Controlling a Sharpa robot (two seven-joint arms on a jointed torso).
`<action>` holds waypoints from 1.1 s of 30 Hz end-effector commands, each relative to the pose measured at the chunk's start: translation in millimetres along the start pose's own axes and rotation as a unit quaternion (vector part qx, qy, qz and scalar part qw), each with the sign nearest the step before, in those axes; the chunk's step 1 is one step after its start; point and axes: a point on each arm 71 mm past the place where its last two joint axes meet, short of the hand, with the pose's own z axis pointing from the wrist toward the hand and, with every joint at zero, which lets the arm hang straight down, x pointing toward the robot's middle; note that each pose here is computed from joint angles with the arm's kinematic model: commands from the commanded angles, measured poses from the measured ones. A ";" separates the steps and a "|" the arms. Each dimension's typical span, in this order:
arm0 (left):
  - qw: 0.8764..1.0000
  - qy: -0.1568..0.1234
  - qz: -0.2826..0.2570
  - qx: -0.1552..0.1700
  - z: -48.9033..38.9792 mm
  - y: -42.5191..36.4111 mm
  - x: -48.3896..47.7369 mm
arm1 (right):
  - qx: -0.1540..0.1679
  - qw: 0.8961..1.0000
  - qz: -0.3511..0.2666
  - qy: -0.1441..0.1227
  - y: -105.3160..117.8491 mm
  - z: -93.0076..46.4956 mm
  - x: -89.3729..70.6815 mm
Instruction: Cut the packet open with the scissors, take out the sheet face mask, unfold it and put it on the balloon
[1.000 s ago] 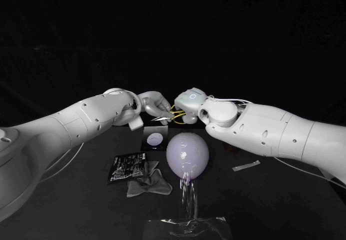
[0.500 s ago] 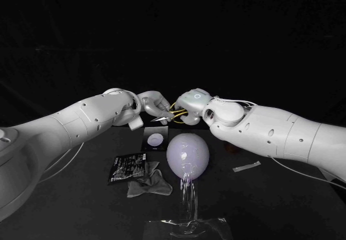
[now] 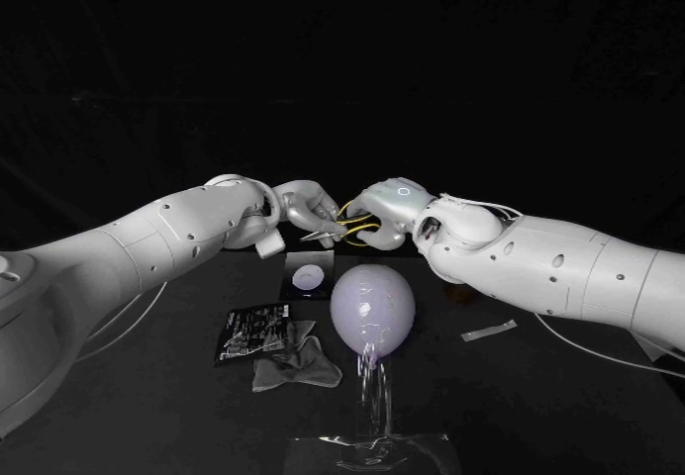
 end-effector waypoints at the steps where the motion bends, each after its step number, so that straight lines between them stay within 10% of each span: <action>1: 1.000 0.001 0.002 -0.022 -0.2 6.6 1.9 | -0.046 0.997 0.041 -0.053 12.5 2.3 -14.2; 13: 1.000 0.006 -0.002 -0.026 -1.3 8.2 2.0 | -0.059 0.986 0.151 -0.044 3.9 -3.1 -13.9; 33: 0.999 0.012 -0.007 -0.040 -2.4 11.8 2.5 | -0.066 0.988 0.139 -0.015 6.9 -2.4 -9.9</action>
